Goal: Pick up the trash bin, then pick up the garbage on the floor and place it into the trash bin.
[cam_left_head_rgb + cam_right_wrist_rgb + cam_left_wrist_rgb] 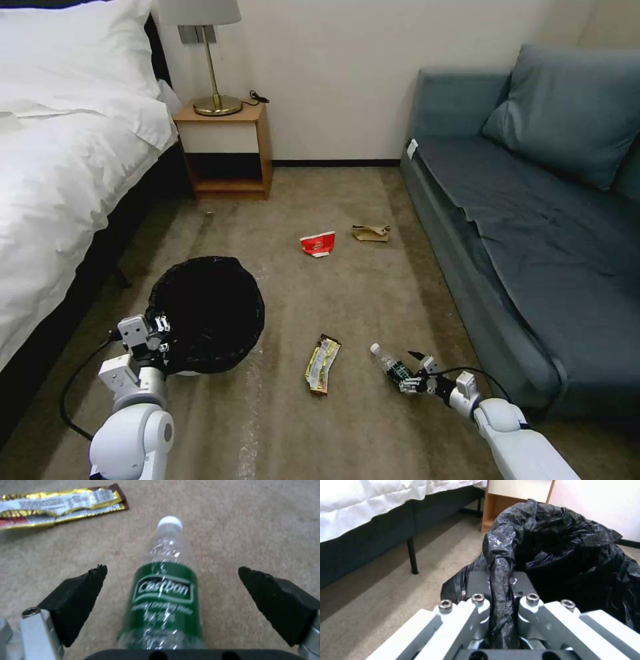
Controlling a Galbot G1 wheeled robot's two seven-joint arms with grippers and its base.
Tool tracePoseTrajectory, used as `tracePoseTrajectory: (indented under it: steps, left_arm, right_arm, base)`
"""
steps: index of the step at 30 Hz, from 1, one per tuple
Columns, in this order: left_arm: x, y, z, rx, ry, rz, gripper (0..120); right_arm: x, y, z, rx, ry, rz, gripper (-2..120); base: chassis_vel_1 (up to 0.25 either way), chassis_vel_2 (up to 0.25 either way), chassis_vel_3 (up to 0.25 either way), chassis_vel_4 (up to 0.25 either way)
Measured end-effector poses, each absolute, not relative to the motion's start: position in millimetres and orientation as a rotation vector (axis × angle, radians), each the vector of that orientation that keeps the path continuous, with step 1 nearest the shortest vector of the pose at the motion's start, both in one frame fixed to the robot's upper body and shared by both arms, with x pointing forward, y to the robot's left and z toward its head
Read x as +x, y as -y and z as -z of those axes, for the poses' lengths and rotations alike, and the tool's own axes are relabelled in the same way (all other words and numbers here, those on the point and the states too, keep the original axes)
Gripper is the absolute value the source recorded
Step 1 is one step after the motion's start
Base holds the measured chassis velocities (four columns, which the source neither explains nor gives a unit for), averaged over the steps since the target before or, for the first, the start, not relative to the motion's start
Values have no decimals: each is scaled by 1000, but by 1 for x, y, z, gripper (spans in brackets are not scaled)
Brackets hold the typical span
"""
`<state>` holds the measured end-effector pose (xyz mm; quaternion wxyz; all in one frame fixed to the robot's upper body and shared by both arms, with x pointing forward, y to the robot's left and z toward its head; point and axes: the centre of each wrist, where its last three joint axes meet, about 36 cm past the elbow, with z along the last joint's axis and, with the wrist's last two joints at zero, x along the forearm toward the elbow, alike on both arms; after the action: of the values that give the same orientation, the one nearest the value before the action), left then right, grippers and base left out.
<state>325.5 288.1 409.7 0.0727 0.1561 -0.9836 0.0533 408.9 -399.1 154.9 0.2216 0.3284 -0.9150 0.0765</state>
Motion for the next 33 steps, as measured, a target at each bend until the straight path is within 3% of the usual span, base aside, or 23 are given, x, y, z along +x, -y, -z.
tracePoseTrajectory:
  steps: [15, 21, 23, 33]
  left_arm:
    - [327, -285, -410, 466, 2957, -161, 5]
    - [327, -283, -410, 459, 2958, -162, 5]
    - [328, -282, -409, 455, 2958, -164, 5]
    - [328, -279, -410, 442, 2961, -163, 5]
  right_arm:
    - [392, 394, -137, 933, 2478, -186, 99]
    - [389, 398, -137, 913, 2490, -187, 82]
    - [388, 399, -136, 902, 2496, -185, 71]
    - [380, 396, -132, 880, 2511, -172, 36]
  base:
    - [0, 0, 0, 0]
    - [0, 0, 0, 0]
    - [0, 0, 0, 0]
    - [0, 0, 0, 0]
